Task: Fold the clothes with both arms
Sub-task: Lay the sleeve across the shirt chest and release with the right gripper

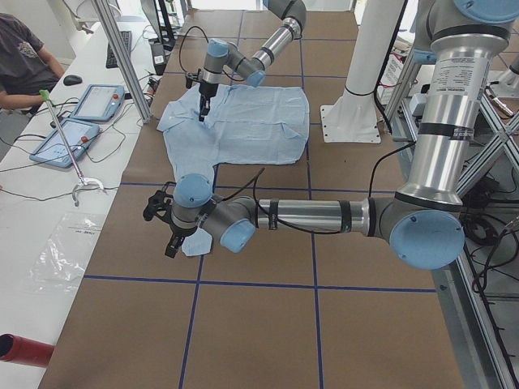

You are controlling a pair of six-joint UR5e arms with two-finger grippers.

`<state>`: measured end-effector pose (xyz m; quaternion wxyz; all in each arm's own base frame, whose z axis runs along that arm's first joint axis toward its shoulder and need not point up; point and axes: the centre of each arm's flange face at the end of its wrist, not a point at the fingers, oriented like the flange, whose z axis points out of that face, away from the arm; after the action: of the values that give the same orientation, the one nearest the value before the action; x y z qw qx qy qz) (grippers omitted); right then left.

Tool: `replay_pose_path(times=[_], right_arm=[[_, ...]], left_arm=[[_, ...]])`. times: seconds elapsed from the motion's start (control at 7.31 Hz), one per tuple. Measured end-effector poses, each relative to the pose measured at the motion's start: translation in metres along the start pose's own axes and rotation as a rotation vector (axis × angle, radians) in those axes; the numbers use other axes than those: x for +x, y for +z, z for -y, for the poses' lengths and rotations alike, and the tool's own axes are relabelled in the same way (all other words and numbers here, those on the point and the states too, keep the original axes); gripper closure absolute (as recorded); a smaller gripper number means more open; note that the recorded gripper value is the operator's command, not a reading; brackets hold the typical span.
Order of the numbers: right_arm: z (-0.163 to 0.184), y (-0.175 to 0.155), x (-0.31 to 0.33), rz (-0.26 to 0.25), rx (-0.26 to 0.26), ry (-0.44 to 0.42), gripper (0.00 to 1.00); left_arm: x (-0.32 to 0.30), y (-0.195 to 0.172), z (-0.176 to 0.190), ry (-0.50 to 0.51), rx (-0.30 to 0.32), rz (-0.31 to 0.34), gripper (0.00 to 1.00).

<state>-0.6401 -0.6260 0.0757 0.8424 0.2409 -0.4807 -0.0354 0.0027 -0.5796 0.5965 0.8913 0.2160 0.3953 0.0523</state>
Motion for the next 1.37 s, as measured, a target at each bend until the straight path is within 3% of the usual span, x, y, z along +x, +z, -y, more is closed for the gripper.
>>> replay_pose_path(times=[0.27, 0.68, 0.96, 1.09, 1.37], right_arm=[[-0.006, 0.000, -0.015, 0.009, 0.048, -0.011, 0.01], [-0.009, 0.000, -0.016, -0.011, 0.032, 0.022, 0.01], [0.002, -0.029, -0.010, -0.109, -0.040, 0.082, 0.01], [0.011, -0.054, 0.007, -0.176, -0.109, 0.127, 0.00], [0.028, -0.094, 0.062, -0.240, -0.228, 0.215, 0.00]], left_arm=[[-0.001, 0.000, -0.001, -0.007, -0.002, 0.001, 0.01], [0.012, 0.015, -0.003, -0.057, -0.017, -0.010, 0.02], [0.043, 0.049, -0.027, -0.166, 0.000, -0.036, 0.02], [0.061, 0.070, -0.046, -0.234, 0.033, -0.024, 0.02], [0.104, 0.116, -0.072, -0.384, 0.091, 0.030, 0.11]])
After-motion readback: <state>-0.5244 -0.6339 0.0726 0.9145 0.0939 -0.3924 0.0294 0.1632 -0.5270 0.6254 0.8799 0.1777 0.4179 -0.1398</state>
